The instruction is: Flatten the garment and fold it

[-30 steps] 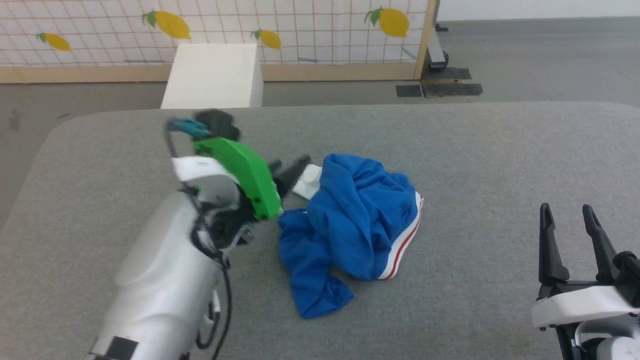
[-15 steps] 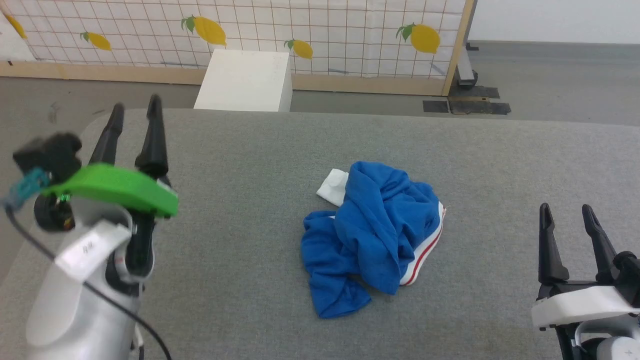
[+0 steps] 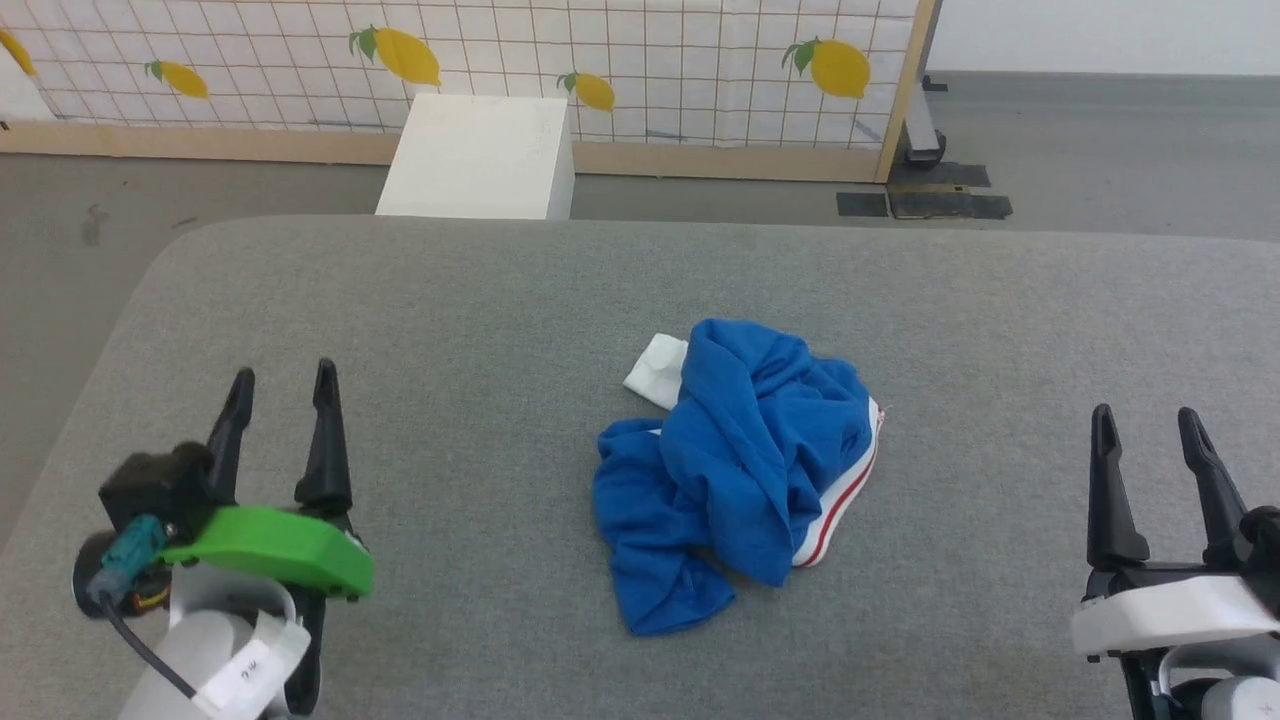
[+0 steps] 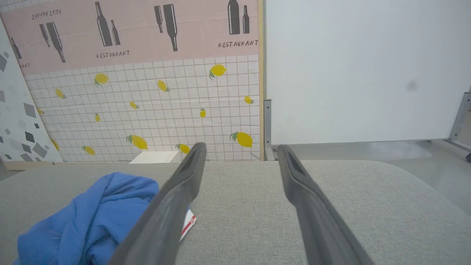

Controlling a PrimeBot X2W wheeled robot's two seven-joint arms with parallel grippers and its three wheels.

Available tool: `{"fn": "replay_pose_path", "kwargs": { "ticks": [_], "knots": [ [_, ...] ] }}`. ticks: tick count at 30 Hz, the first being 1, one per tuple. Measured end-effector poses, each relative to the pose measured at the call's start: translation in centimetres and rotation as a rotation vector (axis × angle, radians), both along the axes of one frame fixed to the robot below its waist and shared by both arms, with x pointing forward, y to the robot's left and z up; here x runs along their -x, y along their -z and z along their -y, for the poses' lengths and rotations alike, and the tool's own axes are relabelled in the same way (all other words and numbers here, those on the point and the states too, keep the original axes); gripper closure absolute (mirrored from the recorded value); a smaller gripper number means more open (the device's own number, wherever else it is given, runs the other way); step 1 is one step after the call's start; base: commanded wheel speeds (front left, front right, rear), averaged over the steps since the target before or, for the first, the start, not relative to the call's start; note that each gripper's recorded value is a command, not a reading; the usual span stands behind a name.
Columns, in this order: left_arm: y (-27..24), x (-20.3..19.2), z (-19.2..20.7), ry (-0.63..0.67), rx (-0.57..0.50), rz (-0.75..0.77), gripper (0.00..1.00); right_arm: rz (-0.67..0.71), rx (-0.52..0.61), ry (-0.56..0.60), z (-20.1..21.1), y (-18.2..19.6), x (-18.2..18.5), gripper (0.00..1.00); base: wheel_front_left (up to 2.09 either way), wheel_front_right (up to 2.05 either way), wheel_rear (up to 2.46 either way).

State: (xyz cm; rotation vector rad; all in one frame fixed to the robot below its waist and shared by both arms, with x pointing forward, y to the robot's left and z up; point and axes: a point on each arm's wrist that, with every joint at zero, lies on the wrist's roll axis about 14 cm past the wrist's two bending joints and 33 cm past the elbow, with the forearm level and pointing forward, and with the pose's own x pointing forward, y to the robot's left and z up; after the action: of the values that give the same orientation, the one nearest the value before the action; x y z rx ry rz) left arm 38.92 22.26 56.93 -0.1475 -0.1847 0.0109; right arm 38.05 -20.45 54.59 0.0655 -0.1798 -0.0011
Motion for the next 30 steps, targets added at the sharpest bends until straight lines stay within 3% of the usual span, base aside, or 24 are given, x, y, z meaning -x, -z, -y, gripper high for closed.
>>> {"fn": "replay_pose_path", "kwargs": {
  "ticks": [14, 30],
  "knots": [
    [4.0, 1.7, 1.4, 0.025, 0.037, -0.111, 0.0, -0.057, -0.015, -0.009, -0.3, 2.1, 0.6, 0.0, 0.0, 0.0, 0.0],
    [4.2, 2.0, 1.7, 0.034, 0.026, -0.12, 0.0, -0.075, -0.018, -0.018, -0.6, 2.5, 0.7, 0.0, 0.0, 0.0, 0.0]
  ]
}}
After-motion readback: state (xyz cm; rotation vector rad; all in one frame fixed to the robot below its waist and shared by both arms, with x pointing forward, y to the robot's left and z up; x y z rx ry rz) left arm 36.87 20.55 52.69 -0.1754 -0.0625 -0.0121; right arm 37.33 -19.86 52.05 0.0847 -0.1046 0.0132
